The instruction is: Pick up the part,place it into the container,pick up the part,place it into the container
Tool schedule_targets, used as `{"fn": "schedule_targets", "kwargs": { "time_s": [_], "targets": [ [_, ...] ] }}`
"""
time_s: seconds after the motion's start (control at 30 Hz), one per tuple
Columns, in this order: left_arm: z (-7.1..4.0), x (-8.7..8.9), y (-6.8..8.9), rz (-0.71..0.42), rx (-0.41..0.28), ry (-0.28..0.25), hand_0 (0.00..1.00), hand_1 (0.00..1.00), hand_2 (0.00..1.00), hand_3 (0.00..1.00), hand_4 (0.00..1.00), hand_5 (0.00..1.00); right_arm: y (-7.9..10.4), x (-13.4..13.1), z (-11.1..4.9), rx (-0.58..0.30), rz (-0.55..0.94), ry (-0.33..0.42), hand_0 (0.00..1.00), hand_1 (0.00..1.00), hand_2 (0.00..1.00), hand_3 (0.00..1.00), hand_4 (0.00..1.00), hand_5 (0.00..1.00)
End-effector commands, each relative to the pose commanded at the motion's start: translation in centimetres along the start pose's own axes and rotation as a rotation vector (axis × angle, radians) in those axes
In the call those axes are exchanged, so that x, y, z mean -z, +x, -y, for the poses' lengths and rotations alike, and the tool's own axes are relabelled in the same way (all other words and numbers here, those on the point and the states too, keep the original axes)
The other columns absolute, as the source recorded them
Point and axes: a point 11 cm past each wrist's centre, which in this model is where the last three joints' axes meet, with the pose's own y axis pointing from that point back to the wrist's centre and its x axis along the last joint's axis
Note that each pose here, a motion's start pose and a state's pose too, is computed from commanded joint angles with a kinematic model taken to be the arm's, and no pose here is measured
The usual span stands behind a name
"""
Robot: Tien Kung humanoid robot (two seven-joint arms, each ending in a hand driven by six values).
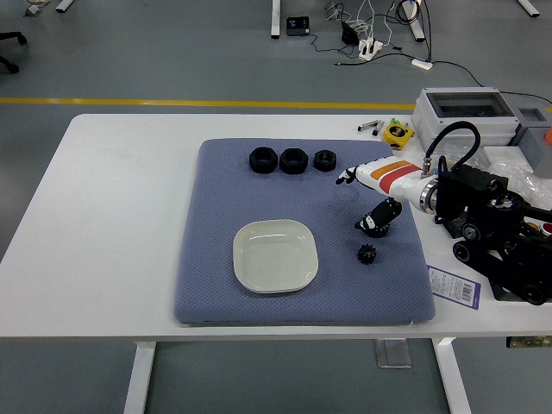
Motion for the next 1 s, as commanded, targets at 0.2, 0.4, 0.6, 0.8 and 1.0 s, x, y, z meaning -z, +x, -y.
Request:
{"fn": "schedule_targets", "kwargs": {
  "time_s": [0.2, 0.4, 0.6, 0.8, 1.0],
  "targets": [
    [0.0, -0.1, -0.1, 0.004, 0.001, 0.0, 0.713, 0.619, 0.641, 0.563, 0.617, 0.681, -0.9, -0.8, 0.3, 0.017, 0.007, -0.023, 0.755, 0.743, 0.768, 0.786, 0.876, 0.218],
    [0.0, -0.1, 0.0, 0.004, 0.0, -0.001, 0.715, 0.619, 0.643, 0.564, 0.618, 0.681, -1.8, -1.1, 0.4, 0.032, -0.01, -0.032, 0.747, 0.734, 0.763, 0.784, 0.858, 0.211],
    [0.0, -0.2, -0.1, 0.003, 0.0, -0.001, 0.715, 0.619, 0.643, 0.563, 0.619, 0.683, -2.7, -1.4, 0.4, 0.042, -0.021, -0.046, 0.741, 0.73, 0.759, 0.781, 0.852, 0.201],
    [0.0, -0.2, -0.1, 0.003, -0.001, -0.002, 0.715, 0.62, 0.644, 0.564, 0.618, 0.682, -2.9, -1.9, 0.4, 0.043, -0.028, -0.059, 0.725, 0.715, 0.748, 0.764, 0.829, 0.172],
    [0.0, -0.2, -0.1, 0.005, 0.0, -0.002, 0.715, 0.622, 0.646, 0.564, 0.618, 0.682, -3.0, -1.9, 0.4, 0.051, -0.053, -0.058, 0.72, 0.712, 0.747, 0.768, 0.823, 0.148]
  ]
}}
